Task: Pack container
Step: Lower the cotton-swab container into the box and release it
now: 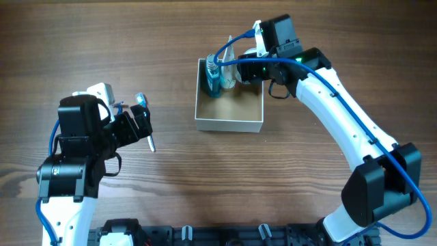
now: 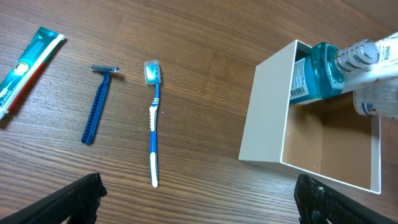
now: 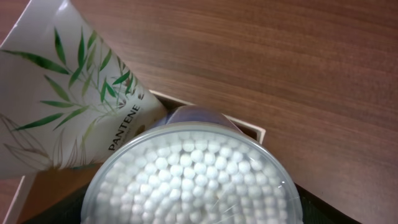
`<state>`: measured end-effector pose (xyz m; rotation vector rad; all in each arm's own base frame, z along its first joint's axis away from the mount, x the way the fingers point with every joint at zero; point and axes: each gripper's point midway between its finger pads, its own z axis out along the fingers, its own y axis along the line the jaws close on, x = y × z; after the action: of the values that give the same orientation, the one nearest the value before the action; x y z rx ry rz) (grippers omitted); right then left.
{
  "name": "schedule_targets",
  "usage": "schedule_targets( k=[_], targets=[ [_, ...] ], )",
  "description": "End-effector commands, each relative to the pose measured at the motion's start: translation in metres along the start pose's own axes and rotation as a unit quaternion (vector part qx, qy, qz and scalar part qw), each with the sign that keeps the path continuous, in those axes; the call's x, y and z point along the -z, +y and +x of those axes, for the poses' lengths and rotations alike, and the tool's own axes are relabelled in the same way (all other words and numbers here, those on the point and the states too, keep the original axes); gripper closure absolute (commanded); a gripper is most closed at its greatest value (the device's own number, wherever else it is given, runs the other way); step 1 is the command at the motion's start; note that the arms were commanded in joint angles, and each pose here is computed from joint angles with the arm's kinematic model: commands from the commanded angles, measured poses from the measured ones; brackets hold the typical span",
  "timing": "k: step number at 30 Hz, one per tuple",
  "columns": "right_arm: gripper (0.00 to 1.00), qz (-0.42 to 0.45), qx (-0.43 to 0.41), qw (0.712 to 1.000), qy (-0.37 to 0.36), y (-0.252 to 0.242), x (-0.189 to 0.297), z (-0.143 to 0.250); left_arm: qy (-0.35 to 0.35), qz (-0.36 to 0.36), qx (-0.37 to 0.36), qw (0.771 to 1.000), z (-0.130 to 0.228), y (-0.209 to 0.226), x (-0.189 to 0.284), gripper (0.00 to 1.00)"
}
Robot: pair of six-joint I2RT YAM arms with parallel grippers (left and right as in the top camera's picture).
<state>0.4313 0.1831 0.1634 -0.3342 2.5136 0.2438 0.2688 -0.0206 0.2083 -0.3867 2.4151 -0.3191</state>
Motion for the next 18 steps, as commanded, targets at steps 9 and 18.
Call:
schedule_targets(
  k=[9, 18],
  targets=[
    [0.55, 0.014, 0.001, 1.000, 0.014, -0.006, -0.018, 0.004, -0.002, 0.012, 0.000, 1.000, -0.003, -0.007, 0.004, 0.00],
    [0.30, 0.019, 0.000, 1.000, 0.022, -0.009, -0.026, 0.009, -0.001, 0.012, 0.000, 1.000, -0.003, -0.007, 0.004, 0.00]
  ],
)
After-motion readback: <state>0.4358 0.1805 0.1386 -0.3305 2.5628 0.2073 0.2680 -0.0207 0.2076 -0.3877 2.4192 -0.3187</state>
